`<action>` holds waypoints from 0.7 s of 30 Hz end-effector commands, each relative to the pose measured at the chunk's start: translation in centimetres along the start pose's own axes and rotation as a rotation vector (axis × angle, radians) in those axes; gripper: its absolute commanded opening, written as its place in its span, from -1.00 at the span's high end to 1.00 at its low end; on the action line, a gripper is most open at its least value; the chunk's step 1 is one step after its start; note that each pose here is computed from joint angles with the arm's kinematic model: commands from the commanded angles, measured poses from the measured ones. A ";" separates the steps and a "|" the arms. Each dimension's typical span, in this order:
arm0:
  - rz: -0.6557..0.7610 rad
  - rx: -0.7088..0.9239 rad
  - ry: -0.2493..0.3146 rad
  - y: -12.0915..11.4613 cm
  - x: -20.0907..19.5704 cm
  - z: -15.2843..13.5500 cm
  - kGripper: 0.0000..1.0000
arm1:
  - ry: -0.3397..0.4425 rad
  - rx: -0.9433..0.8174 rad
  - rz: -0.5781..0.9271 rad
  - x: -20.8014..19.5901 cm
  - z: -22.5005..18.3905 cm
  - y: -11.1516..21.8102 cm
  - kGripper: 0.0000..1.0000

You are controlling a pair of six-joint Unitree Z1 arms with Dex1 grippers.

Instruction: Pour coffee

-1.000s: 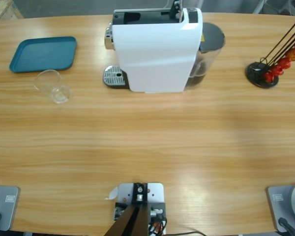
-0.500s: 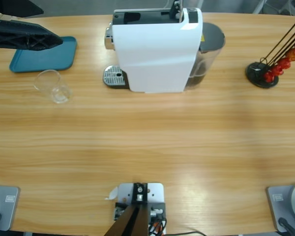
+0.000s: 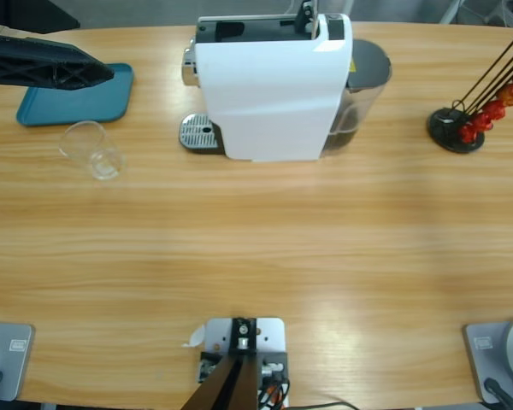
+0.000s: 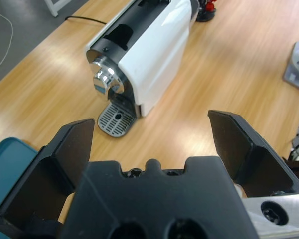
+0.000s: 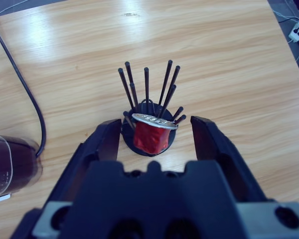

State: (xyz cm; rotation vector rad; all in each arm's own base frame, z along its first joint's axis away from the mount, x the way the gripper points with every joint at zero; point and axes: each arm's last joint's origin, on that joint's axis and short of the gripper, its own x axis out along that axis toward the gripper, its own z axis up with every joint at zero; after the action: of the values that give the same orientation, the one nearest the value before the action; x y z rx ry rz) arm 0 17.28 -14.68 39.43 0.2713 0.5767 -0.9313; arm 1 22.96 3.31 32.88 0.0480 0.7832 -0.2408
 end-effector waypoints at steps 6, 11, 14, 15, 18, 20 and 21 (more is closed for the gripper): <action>-0.016 -0.033 0.070 0.0 1.5 -1.3 -0.99 | 0.028 -0.005 -0.031 0.8 -0.5 -0.1 -0.23; -0.015 -0.034 0.071 0.0 1.5 -1.4 -0.99 | 0.028 -0.016 -0.032 0.8 -0.6 -0.2 -0.02; -0.015 -0.036 0.071 0.0 1.6 -1.3 -0.99 | 0.033 -0.020 -0.034 0.8 -0.9 -0.2 -0.02; -0.015 -0.038 0.071 0.0 1.6 -1.3 -0.99 | 0.035 -0.020 -0.034 0.8 -1.0 -0.3 -0.02; -0.014 -0.039 0.071 0.0 1.5 -1.4 -0.99 | 0.033 -0.020 -0.034 0.7 -1.0 -0.3 -0.02; -0.014 -0.040 0.071 0.0 1.5 -1.4 -0.99 | 0.034 -0.020 -0.033 0.8 -1.0 -0.3 -0.02; -0.014 -0.041 0.071 0.0 1.5 -1.4 -0.99 | 0.035 -0.021 -0.033 0.8 -1.0 -0.3 -0.02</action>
State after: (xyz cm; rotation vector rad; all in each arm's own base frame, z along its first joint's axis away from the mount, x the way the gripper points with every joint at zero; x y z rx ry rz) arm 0 17.27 -14.67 39.31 0.2649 0.5841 -0.9289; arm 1 22.93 3.30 32.80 0.0456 0.7861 -0.2410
